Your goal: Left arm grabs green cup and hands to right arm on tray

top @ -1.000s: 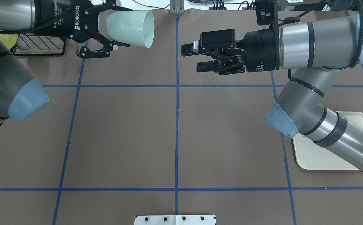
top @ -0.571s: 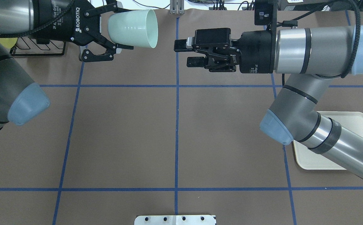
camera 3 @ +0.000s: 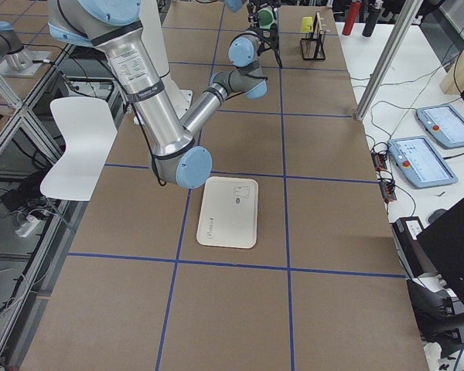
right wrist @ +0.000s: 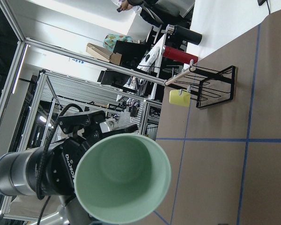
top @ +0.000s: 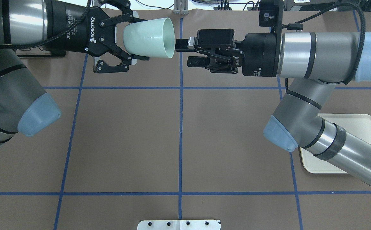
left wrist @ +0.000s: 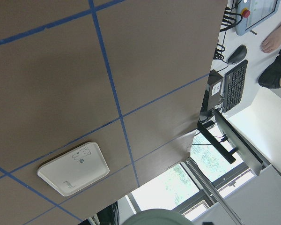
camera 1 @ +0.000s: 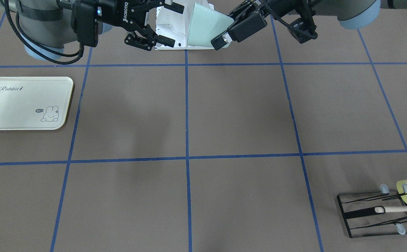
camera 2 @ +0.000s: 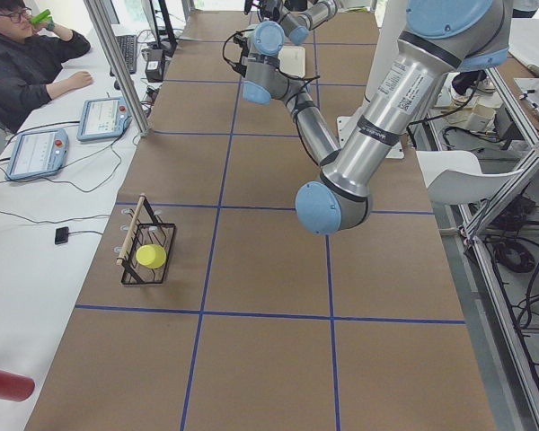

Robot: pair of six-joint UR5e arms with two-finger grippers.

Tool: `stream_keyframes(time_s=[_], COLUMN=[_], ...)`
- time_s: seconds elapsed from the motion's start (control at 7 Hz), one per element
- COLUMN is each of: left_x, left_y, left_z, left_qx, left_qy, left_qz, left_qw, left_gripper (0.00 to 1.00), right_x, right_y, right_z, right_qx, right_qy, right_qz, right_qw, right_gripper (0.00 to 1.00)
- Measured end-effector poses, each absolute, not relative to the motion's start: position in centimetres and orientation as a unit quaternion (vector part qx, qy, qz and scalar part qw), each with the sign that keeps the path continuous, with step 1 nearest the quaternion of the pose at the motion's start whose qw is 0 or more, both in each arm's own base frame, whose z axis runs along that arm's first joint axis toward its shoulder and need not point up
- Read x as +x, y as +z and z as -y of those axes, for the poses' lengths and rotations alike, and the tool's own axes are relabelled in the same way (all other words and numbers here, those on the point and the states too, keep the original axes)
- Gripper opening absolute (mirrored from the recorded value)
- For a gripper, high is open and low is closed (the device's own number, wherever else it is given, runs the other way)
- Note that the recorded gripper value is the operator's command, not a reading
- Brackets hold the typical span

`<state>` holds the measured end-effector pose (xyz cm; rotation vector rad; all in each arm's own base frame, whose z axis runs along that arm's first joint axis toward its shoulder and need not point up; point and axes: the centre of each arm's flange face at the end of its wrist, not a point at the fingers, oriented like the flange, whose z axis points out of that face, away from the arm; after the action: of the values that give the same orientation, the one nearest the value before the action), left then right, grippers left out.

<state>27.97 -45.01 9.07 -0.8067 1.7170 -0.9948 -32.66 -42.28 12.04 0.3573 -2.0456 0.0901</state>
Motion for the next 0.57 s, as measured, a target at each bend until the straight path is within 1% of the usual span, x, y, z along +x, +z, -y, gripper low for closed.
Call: stream_keyframes(time_s=[0.57], left_x=[28.10], left_y=[9.06], left_z=[45.00], left_qx=[-0.332], left_qy=[-0.408], left_qz=[-0.702], left_qw=[0.479], left_gripper=[0.43], right_x=[-33.16], right_y=[12.32], right_z=[42.06], right_qx=[0.145], right_qy=[0.035], right_qz=[0.847], right_qw=[0.510], right_gripper=[0.78])
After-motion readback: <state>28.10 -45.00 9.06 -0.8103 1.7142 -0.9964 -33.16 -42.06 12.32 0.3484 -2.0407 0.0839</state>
